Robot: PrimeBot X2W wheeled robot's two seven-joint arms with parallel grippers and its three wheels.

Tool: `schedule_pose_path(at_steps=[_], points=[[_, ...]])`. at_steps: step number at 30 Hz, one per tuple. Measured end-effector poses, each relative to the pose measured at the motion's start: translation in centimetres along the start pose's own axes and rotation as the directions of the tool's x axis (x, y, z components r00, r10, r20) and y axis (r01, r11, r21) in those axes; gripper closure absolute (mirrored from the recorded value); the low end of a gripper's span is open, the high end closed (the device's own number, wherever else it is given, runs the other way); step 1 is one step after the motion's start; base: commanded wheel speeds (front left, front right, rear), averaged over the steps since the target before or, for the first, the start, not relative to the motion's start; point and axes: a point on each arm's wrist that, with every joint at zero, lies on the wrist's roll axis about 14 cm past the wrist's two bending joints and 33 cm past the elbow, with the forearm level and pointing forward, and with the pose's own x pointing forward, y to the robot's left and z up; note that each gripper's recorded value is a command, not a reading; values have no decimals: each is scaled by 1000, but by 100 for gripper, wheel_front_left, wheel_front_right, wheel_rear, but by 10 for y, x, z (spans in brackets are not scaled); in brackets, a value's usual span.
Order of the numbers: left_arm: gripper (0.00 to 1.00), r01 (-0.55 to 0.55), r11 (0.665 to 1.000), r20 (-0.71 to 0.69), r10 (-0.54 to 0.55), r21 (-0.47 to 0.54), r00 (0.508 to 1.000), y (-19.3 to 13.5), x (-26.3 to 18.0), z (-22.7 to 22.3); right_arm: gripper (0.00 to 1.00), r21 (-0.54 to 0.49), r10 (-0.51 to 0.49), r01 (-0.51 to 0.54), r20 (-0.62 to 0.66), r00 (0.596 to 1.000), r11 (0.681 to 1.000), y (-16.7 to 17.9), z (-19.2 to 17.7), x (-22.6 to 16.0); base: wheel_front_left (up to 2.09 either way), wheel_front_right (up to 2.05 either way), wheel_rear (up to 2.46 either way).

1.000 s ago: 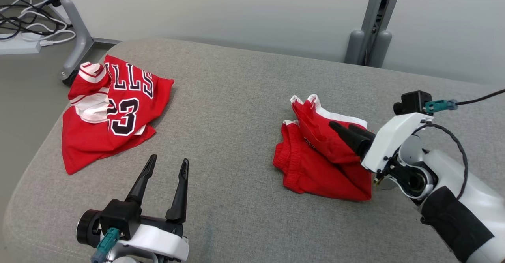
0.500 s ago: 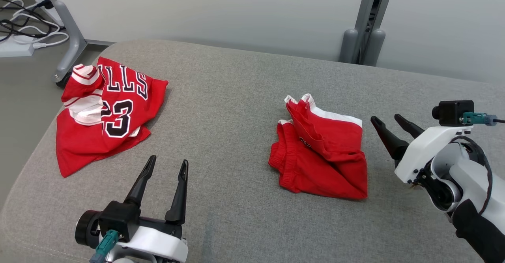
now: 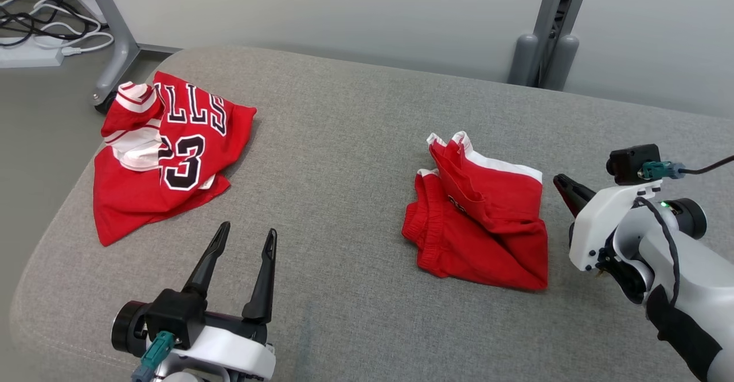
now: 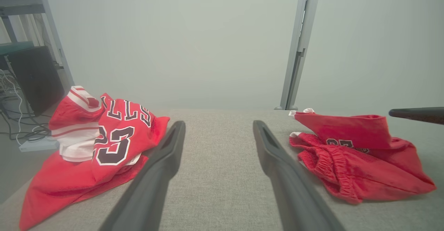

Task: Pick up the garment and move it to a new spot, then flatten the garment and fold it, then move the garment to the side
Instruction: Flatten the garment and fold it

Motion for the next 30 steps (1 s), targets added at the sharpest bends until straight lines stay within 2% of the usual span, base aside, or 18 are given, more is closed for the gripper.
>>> schedule_pose_path(at_steps=[11,18,30], points=[[0,-19,1000,-10,19,-1,1000,5,1,-3,100,-34,32,-36,-120,992,999,12,-35,8,0,0,0],[0,-22,1000,-6,22,0,1000,6,1,-1,100,48,159,-153,-164,974,987,56,-46,4,0,0,0],[0,-7,1000,5,7,-3,1000,2,2,2,100,118,308,-289,-189,933,950,99,-55,-15,0,0,0]])
